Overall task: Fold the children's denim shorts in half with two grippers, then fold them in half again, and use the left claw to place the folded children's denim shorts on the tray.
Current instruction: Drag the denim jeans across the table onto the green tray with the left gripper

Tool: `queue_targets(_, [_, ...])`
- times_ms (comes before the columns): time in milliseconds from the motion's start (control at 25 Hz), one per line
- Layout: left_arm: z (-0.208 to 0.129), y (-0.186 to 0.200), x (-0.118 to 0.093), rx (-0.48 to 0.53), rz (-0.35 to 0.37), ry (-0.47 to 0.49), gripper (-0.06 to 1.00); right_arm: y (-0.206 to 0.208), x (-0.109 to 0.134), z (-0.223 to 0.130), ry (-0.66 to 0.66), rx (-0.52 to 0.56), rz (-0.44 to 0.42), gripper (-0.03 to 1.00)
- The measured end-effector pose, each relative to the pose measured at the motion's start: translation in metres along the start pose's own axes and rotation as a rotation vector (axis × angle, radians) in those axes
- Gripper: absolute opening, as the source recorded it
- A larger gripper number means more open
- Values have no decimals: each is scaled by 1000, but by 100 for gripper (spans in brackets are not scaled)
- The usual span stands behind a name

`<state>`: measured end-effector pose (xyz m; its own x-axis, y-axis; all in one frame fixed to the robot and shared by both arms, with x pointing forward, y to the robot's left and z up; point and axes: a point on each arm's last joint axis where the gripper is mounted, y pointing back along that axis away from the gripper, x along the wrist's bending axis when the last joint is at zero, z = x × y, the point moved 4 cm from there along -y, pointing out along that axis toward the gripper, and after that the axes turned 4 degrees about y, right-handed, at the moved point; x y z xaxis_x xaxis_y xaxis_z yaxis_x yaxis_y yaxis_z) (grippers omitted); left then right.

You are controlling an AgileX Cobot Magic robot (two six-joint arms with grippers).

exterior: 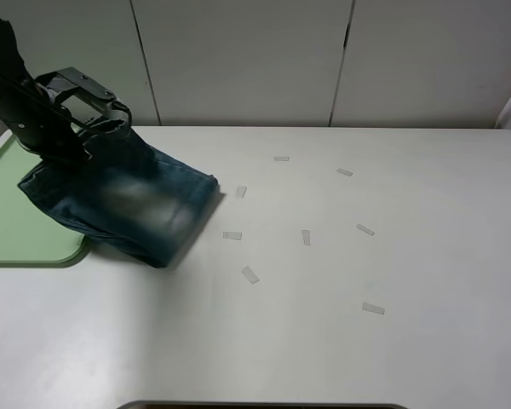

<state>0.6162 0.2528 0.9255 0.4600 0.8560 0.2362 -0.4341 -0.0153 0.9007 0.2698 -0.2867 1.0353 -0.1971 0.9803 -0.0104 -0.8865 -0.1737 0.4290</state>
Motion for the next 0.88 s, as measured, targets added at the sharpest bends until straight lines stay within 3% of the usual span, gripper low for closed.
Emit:
queue_targets(120, [-7, 1, 36, 2, 109, -23, 15, 0, 0, 0, 0, 0, 0, 69])
queue_targets(160, [-7, 1, 36, 2, 109, -23, 15, 0, 0, 0, 0, 0, 0, 69])
queue_targets(320, [-20, 2, 75, -13, 206, -2, 15, 0, 0, 0, 0, 0, 0, 69])
queue_targets(520, [-41, 5, 112, -14, 269, 87, 15, 0, 0, 0, 0, 0, 0, 69])
queue_targets(880, [-53, 7, 132, -20, 305, 123, 15, 0, 0, 0, 0, 0, 0, 69])
